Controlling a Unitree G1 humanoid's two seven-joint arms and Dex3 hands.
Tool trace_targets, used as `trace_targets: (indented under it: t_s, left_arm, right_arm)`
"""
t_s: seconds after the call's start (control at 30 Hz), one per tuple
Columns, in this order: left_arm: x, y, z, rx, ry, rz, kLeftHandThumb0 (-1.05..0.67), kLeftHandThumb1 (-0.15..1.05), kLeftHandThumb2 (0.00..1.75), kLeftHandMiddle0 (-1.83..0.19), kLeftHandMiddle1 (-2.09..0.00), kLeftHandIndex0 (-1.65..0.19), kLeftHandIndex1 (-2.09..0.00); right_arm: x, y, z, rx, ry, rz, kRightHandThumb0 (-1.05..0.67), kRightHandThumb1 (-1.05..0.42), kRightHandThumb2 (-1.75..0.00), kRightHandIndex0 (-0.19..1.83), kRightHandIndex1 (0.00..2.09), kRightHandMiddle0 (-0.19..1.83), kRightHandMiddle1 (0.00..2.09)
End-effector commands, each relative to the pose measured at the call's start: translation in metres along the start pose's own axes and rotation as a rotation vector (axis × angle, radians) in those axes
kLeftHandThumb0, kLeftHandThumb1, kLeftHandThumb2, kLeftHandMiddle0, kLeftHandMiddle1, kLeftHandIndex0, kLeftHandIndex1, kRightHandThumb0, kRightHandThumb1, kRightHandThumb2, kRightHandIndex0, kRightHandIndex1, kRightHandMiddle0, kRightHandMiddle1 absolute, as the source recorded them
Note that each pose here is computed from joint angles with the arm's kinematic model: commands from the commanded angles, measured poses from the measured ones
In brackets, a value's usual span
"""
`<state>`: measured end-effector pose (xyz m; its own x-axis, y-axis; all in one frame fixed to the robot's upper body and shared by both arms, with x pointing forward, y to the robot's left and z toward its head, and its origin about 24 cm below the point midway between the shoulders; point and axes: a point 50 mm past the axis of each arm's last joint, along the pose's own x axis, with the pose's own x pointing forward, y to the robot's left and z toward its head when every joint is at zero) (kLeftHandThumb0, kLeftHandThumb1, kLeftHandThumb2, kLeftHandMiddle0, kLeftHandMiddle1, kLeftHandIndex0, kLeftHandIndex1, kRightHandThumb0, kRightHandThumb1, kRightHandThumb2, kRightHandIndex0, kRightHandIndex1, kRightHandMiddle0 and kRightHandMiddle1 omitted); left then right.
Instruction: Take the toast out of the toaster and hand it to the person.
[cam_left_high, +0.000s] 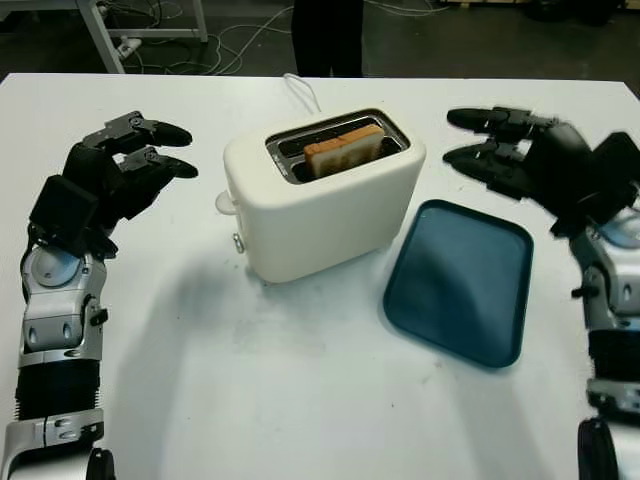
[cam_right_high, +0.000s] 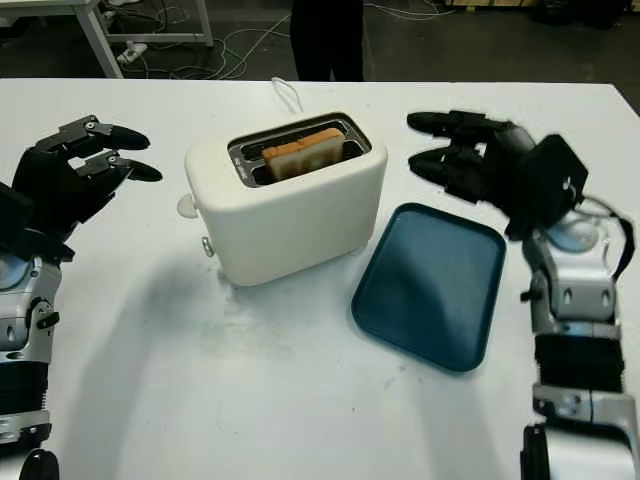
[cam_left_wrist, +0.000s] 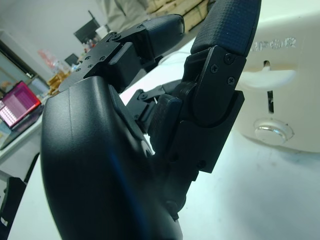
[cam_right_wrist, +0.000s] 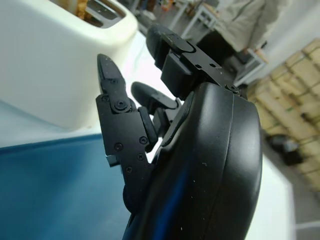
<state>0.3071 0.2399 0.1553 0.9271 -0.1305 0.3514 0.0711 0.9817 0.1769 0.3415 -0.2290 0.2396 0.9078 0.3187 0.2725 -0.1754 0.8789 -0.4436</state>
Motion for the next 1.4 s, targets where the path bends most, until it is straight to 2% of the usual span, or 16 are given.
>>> trace_targets:
  t_s: [0.0, 0.07, 0.13, 0.3, 0.33, 0.4, 0.53, 0.7, 0.8, 0.83, 0.9, 0.97, 1.07, 1.37]
  left_arm:
    - [-0.001, 0.001, 0.0, 0.014, 0.0, 0.005, -1.05, 0.91, 0.0, -0.73, -0.95, -0.68, -0.89]
    - [-0.001, 0.001, 0.0, 0.012, 0.001, 0.003, -1.05, 0.91, 0.0, -0.73, -0.96, -0.68, -0.89]
    - [-0.001, 0.002, 0.0, 0.016, 0.003, 0.003, -1.05, 0.91, 0.0, -0.72, -0.96, -0.68, -0.89]
    - [0.0, 0.002, 0.001, 0.014, 0.003, 0.001, -1.05, 0.91, 0.0, -0.72, -0.96, -0.68, -0.89]
    - [0.0, 0.002, 0.001, 0.01, 0.001, 0.0, -1.05, 0.9, 0.0, -0.73, -0.96, -0.68, -0.89]
    - [0.001, 0.002, 0.001, 0.008, 0.0, 0.001, -1.05, 0.9, 0.0, -0.73, -0.95, -0.69, -0.88]
    - [0.001, 0.001, 0.001, 0.01, -0.006, 0.0, -1.05, 0.9, 0.0, -0.75, -0.94, -0.7, -0.86]
    - [0.001, 0.0, 0.001, 0.008, -0.007, 0.005, -1.05, 0.9, 0.0, -0.76, -0.92, -0.71, -0.85]
    - [0.0, 0.0, 0.0, 0.006, -0.006, 0.009, -1.05, 0.91, 0.0, -0.76, -0.92, -0.7, -0.85]
    - [0.0, 0.0, 0.0, -0.001, -0.005, 0.01, -1.05, 0.9, 0.0, -0.76, -0.92, -0.71, -0.85]
    - [0.0, 0.0, -0.001, -0.009, -0.002, 0.012, -1.05, 0.89, 0.0, -0.78, -0.9, -0.73, -0.83]
    - [-0.001, 0.0, 0.0, -0.002, -0.003, 0.012, -1.05, 0.89, 0.0, -0.78, -0.89, -0.75, -0.81]
    - [-0.002, 0.0, -0.001, 0.003, -0.004, 0.012, -1.05, 0.9, 0.01, -0.77, -0.89, -0.74, -0.81]
    - [-0.003, -0.001, -0.002, -0.004, 0.002, 0.013, -1.05, 0.9, 0.0, -0.76, -0.88, -0.74, -0.8]
  right_arm:
    - [0.017, -0.004, 0.039, -0.111, -0.135, -0.022, -0.17, -0.64, -0.01, 0.62, 0.8, 0.84, 0.07]
    - [0.029, -0.001, 0.067, -0.188, -0.229, -0.021, 0.03, -0.57, -0.01, 0.75, 0.84, 0.96, 0.13]
    - [0.038, 0.004, 0.09, -0.287, -0.304, 0.004, 0.07, -0.51, 0.0, 0.93, 0.84, 1.1, 0.19]
    - [0.052, 0.023, 0.13, -0.548, -0.414, 0.077, -0.34, -0.42, 0.0, 1.25, 0.47, 1.28, 0.16]
    - [0.055, 0.03, 0.135, -0.61, -0.441, 0.103, -0.43, -0.4, 0.0, 1.3, 0.35, 1.3, 0.12]
    - [0.059, 0.041, 0.139, -0.691, -0.483, 0.153, -0.51, -0.4, 0.0, 1.35, 0.25, 1.31, 0.08]
    - [0.066, 0.066, 0.135, -0.813, -0.517, 0.263, -0.64, -0.42, -0.01, 1.39, 0.2, 1.3, 0.04]
    - [0.069, 0.09, 0.117, -0.901, -0.509, 0.358, -0.51, -0.41, 0.0, 1.35, 0.16, 1.29, 0.03]
    - [0.071, 0.099, 0.105, -0.941, -0.492, 0.396, -0.47, -0.45, -0.02, 1.3, 0.16, 1.26, 0.01]
    - [0.072, 0.1, 0.101, -0.951, -0.484, 0.405, -0.46, -0.47, -0.01, 1.27, 0.2, 1.25, 0.0]
    - [0.073, 0.103, 0.095, -0.984, -0.465, 0.417, -0.45, -0.51, -0.01, 1.02, 0.68, 1.19, 0.01]
    - [0.074, 0.104, 0.089, -0.996, -0.436, 0.432, -0.44, -0.55, -0.01, 0.86, 0.87, 1.15, 0.0]
    - [0.076, 0.104, 0.082, -0.988, -0.418, 0.44, -0.41, -0.56, -0.01, 0.79, 0.91, 1.13, 0.0]
    - [0.077, 0.101, 0.07, -0.969, -0.398, 0.44, -0.37, -0.58, -0.01, 0.72, 0.82, 1.08, 0.0]
